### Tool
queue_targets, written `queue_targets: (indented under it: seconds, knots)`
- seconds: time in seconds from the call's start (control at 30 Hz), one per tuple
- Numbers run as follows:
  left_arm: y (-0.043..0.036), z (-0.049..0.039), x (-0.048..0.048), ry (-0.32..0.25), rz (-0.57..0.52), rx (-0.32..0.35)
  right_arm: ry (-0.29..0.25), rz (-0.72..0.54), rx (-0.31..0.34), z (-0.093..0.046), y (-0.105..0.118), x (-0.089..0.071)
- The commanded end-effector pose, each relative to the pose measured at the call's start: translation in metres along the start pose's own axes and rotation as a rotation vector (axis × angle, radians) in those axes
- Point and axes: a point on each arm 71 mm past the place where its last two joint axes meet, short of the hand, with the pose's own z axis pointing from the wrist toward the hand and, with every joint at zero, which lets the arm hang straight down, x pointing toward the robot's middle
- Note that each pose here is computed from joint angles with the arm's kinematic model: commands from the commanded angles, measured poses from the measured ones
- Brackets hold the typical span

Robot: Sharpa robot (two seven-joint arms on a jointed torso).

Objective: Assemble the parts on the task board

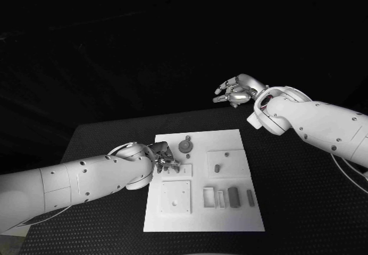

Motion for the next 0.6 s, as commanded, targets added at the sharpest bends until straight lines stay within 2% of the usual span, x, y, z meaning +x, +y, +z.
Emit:
queue_targets:
  seconds: [0.03,0.6]
  knots:
    - [-0.0023,0.0,0.0016,-0.022,0.016,0.026,0.009,0.002,-0.005,-0.0002,0.0004,0.0009]
    - [-0.0025,-0.0013,0.0044,-0.031,0.04,0.038,0.009,0.002,-0.003,-0.0008,-0.0007,0.0006]
